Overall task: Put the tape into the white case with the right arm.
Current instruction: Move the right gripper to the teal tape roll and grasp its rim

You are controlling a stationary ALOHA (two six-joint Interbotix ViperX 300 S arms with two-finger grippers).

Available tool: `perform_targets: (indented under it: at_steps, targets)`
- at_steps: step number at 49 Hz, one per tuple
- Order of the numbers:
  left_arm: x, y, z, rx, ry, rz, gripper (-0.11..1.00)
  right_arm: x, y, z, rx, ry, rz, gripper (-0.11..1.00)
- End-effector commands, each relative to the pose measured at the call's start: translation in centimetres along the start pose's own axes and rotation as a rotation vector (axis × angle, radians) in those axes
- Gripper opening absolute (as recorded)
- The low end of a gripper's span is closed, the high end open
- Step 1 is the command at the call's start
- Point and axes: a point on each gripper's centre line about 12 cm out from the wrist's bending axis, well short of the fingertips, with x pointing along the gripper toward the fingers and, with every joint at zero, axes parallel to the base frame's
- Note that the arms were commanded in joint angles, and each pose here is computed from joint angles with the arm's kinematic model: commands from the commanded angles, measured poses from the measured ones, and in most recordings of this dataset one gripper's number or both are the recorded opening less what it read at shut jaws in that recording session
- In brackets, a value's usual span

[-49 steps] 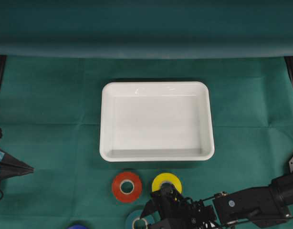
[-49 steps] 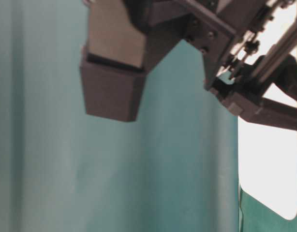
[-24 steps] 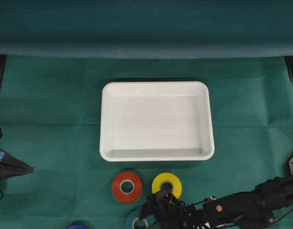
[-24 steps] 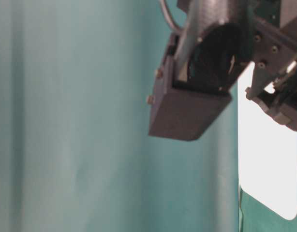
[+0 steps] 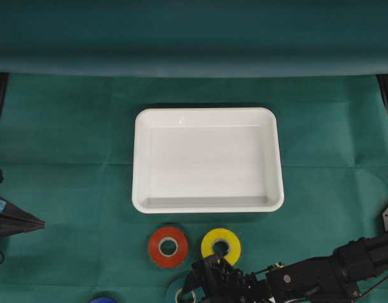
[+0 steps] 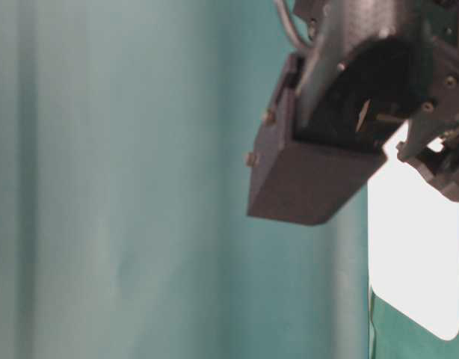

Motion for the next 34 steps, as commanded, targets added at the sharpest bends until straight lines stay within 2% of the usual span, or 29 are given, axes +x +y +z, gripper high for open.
perform_targets:
  at_steps: [1,5,8,15,21,34]
  targets:
    - [0.04,0.04,0.37,-0.001,-0.008,0.003,0.00,-0.46,0.13,1.17,-0.001,-0.037,0.002,0.64]
    - [0.04,0.04,0.37,-0.001,-0.008,0.003,0.00,-0.37,0.19,1.20,-0.012,-0.037,0.003,0.61]
    - [0.04,0.04,0.37,-0.001,-0.008,0.003,0.00,-0.19,0.12,1.20,-0.019,-0.035,0.001,0.55]
    - [0.04,0.04,0.35,-0.001,-0.006,0.003,0.00,0.39,0.25,1.26,-0.027,-0.025,0.002,0.20]
    - [0.04,0.04,0.30,-0.002,-0.006,0.003,0.00,0.26,0.15,1.60,-0.026,-0.005,0.000,0.03]
    - [0.04,0.04,0.35,-0.002,-0.006,0.003,0.00,0.03,0.25,1.88,-0.028,0.034,-0.001,0.02]
